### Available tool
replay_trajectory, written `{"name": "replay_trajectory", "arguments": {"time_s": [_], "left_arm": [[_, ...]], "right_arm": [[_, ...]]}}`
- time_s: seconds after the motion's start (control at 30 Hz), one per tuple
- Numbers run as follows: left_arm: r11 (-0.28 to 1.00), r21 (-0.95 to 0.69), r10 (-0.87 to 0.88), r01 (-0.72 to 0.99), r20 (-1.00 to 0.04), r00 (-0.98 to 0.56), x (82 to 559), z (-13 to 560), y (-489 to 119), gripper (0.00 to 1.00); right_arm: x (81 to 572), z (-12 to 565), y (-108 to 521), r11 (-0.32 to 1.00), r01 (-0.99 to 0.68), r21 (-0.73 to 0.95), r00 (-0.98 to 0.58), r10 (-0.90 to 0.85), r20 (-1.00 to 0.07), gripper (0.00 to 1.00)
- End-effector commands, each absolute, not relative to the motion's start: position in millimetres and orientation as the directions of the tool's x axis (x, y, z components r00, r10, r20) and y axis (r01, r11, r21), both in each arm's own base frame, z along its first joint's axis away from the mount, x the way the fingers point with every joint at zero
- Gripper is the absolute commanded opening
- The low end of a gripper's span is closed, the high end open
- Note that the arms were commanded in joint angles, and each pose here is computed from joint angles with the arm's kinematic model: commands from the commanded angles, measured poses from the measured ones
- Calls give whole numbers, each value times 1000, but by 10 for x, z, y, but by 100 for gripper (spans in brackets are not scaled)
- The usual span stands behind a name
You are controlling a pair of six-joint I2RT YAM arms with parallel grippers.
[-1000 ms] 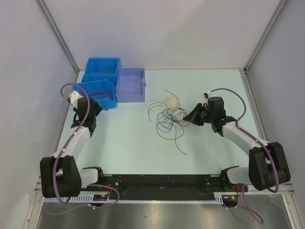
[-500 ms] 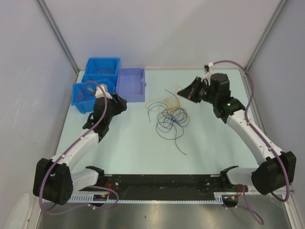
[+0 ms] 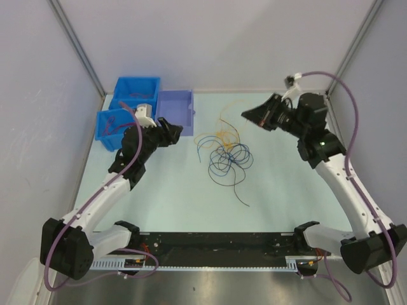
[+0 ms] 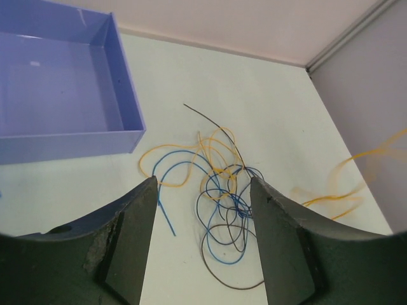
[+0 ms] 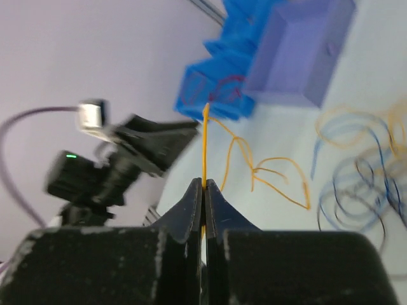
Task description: Untangle the cables
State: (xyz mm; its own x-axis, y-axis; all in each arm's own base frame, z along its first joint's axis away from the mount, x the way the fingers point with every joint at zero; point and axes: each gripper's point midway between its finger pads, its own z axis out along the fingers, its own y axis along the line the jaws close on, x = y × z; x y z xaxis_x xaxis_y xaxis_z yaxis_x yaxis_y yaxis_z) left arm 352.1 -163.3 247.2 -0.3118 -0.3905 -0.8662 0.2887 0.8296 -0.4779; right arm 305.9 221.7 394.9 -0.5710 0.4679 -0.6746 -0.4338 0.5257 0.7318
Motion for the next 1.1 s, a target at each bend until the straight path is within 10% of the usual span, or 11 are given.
{"name": "replay_trajectory", "arguments": {"time_s": [0.0, 0.37, 1.07], "left_arm": [[784, -443, -338, 436, -892, -300, 3442, 2669, -1916, 65], [560, -358, -157, 747, -931, -328, 2970, 2257, -2810, 65], [404, -424, -141, 811, -904, -403, 2797, 2066, -3317, 59]], "right_arm": [[2962, 2531, 2240, 604, -152, 782, -814, 373, -446, 0], [2943, 2499, 2399, 550, -243, 799, -844, 286, -454, 0], [2678, 2902, 2451, 461, -421, 781, -815, 185, -549, 0]]}}
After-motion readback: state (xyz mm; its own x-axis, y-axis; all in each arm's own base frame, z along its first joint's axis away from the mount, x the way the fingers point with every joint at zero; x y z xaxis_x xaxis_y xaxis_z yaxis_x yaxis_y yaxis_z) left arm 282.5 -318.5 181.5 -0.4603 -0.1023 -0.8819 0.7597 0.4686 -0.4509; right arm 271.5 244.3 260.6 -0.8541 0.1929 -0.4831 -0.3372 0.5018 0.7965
